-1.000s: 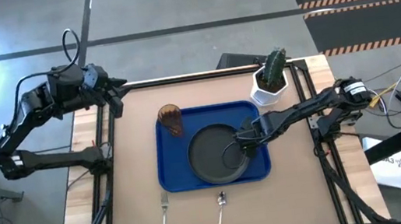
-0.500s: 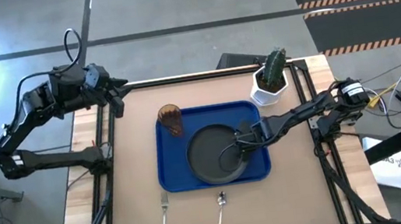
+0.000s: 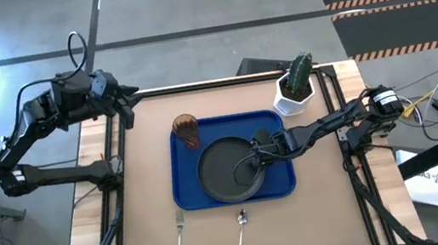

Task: Pick and place plate/cup/fork/spoon on tray
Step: Adjust the black plate on the blue tray, then put the orange spoon on the blue tray to the right of the black plate

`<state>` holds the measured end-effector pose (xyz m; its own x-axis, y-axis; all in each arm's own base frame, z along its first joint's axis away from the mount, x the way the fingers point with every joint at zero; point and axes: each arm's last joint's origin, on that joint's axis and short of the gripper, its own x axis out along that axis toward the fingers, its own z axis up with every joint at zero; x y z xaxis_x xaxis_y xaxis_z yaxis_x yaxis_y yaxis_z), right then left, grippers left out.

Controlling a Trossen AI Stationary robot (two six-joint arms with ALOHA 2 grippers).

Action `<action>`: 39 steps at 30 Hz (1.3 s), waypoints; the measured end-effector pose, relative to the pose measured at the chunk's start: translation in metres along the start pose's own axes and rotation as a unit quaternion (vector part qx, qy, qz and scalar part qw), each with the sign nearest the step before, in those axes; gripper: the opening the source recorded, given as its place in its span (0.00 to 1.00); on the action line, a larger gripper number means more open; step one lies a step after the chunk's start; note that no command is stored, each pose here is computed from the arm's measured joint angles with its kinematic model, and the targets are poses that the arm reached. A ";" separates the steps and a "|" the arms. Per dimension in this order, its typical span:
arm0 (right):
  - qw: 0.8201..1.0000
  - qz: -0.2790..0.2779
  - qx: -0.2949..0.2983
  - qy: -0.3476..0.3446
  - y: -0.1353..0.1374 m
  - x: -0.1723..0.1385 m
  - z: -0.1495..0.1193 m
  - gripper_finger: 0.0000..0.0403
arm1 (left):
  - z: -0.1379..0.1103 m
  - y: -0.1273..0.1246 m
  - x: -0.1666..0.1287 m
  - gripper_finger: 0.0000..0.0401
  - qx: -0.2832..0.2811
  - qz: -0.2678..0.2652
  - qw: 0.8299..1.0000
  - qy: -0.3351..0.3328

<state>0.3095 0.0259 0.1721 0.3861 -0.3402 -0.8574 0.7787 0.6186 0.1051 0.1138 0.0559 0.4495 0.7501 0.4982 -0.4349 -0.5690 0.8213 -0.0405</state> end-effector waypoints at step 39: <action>0.933 0.310 0.094 0.158 0.185 -0.128 -0.018 0.31 | -0.016 0.005 -0.023 0.29 0.058 0.002 0.998 0.030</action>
<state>0.3950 0.1966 0.2920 0.6490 0.2860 -0.7050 0.5388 0.4815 0.6913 0.0879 0.0442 0.4446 0.7241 0.4865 -0.4889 -0.5262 0.8479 0.0644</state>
